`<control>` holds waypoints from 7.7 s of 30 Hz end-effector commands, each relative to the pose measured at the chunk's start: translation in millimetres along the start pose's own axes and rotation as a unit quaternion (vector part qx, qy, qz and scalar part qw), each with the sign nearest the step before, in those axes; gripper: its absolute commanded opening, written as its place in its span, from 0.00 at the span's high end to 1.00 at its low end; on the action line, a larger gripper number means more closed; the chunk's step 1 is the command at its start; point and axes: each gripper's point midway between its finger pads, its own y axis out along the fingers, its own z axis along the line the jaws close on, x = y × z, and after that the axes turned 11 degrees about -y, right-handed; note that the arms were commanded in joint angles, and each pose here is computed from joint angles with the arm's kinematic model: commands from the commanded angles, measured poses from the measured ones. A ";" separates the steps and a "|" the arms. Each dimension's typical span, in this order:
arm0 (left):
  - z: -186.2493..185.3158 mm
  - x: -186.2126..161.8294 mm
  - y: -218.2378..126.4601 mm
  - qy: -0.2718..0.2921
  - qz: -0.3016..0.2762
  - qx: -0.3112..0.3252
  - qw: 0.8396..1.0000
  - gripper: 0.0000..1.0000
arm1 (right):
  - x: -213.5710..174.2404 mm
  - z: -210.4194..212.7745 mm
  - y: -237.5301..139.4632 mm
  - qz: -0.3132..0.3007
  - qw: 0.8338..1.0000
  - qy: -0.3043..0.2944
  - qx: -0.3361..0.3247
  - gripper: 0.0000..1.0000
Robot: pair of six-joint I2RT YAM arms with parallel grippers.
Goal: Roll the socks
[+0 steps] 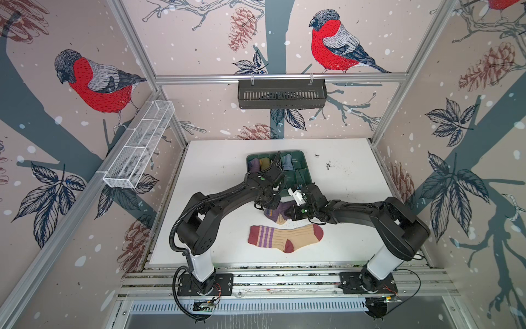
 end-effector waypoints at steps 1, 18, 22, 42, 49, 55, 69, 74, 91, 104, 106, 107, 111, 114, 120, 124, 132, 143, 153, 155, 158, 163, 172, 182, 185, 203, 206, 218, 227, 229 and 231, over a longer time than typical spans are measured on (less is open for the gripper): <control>3.9 -6.5 -2.4 -0.001 0.014 0.018 1.000 0.94 | 11.4 4.7 3.2 -0.017 1.000 -0.006 0.013 0.91; -4.5 -4.4 -0.2 0.006 0.019 0.023 1.000 0.93 | 18.0 8.2 9.2 -0.028 0.999 0.000 0.031 0.92; -10.6 -4.3 -2.0 0.010 0.018 0.013 1.000 0.87 | 17.1 4.7 14.3 -0.025 0.999 0.006 0.030 0.92; -48.5 -0.5 -5.5 0.016 0.006 -0.095 0.995 0.77 | 19.8 -2.3 18.9 -0.029 0.998 0.020 0.046 0.92; -36.5 1.6 -6.5 0.010 -0.006 -0.065 0.998 0.75 | 17.7 -2.9 16.5 -0.029 0.998 0.022 0.045 0.92; -6.0 11.6 -35.9 -0.043 -0.069 -0.066 0.995 0.71 | 19.1 -0.4 7.1 -0.038 0.998 0.017 0.039 0.93; 33.4 -23.7 0.5 -0.140 -0.071 -0.140 0.978 0.58 | 27.3 19.9 -0.7 -0.030 0.999 -0.024 0.011 0.83; 43.6 -22.5 10.3 -0.151 -0.071 -0.141 0.976 0.57 | 29.8 21.8 -9.0 -0.035 0.999 -0.030 0.002 0.82; 43.2 -37.7 37.7 -0.148 -0.033 -0.150 0.977 0.62 | 29.2 15.9 -12.3 -0.031 0.999 -0.030 -0.014 0.83; 42.4 -36.4 30.5 -0.127 -0.023 -0.144 0.981 0.86 | 15.1 -16.7 -27.2 -0.029 0.999 -0.002 -0.045 0.87; 44.3 -33.7 24.4 -0.121 -0.024 -0.134 0.983 0.86 | 12.4 -19.5 -27.2 -0.027 0.999 0.000 -0.045 0.88; 45.0 -32.8 21.7 -0.118 -0.023 -0.129 0.984 0.86 | 11.2 -20.9 -26.7 -0.026 0.999 0.002 -0.044 0.88; 48.9 -28.2 11.4 -0.100 -0.019 -0.095 0.990 0.86 | 8.6 -21.6 -20.6 -0.025 0.999 0.008 -0.027 0.89; 48.3 -30.7 10.9 -0.084 -0.005 -0.071 0.994 0.86 | 5.6 -23.4 -13.7 -0.021 1.000 0.016 -0.017 0.90; 40.0 -21.6 7.1 -0.041 0.012 0.005 0.999 0.87 | 1.3 -24.3 -7.0 -0.018 1.000 0.024 -0.004 0.91; 37.8 -15.1 2.6 -0.023 0.014 0.056 0.998 0.88 | 0.8 -24.4 -7.4 -0.020 0.999 0.025 -0.003 0.91; 22.9 -4.2 -12.8 -0.002 0.001 0.083 0.997 0.89 | 17.1 -3.9 -11.0 -0.039 0.999 0.006 0.022 0.92; 8.7 -5.0 -7.0 0.016 0.010 0.089 0.996 0.89 | 34.3 13.2 3.7 -0.052 0.997 0.007 0.063 0.92; -7.3 -3.4 -3.9 0.015 0.009 0.052 0.999 0.85 | 30.4 10.7 18.5 -0.047 0.995 0.026 0.082 0.93; -9.6 -3.6 -4.3 0.016 0.010 0.046 0.999 0.85 | 30.0 10.5 19.6 -0.047 0.995 0.028 0.085 0.93; -12.6 -2.9 -4.3 0.017 0.008 0.040 0.999 0.84 | 29.0 8.7 21.3 -0.046 0.995 0.031 0.084 0.93; -22.0 0.9 -7.6 0.017 0.001 0.015 1.000 0.84 | 26.0 5.4 24.6 -0.042 0.995 0.036 0.083 0.93; -50.8 11.0 -13.4 0.022 -0.021 -0.063 0.998 0.85 | 26.3 7.3 21.3 -0.046 0.993 0.045 0.101 0.93; -60.5 8.4 1.1 0.024 -0.011 -0.090 0.996 0.85 | 13.9 0.4 12.6 -0.046 0.991 0.065 0.108 0.93; -64.3 9.6 4.3 0.024 -0.011 -0.099 0.995 0.85 | 10.9 -4.1 8.5 -0.047 0.991 0.069 0.103 0.93; -66.8 10.6 22.6 0.016 -0.017 -0.138 0.990 0.87 | -1.8 -19.9 -5.1 -0.046 0.993 0.080 0.076 0.92; -66.3 10.9 25.2 0.010 -0.020 -0.152 0.988 0.88 | -2.4 -21.6 -7.0 -0.048 0.993 0.080 0.070 0.92; -68.2 12.1 29.8 0.008 -0.044 -0.206 0.978 0.89 | 0.6 -27.6 -19.3 -0.054 0.995 0.076 0.044 0.88; -75.5 8.4 32.0 0.012 -0.054 -0.239 0.969 0.90 | 7.0 -17.2 -29.5 -0.058 0.996 0.053 0.033 0.85; -75.8 7.3 33.1 0.011 -0.054 -0.241 0.969 0.90 | 6.7 -10.6 -30.4 -0.059 0.997 0.046 0.037 0.84; -76.1 6.4 33.9 0.009 -0.054 -0.244 0.968 0.90 | 6.5 -2.6 -30.4 -0.060 0.997 0.040 0.042 0.80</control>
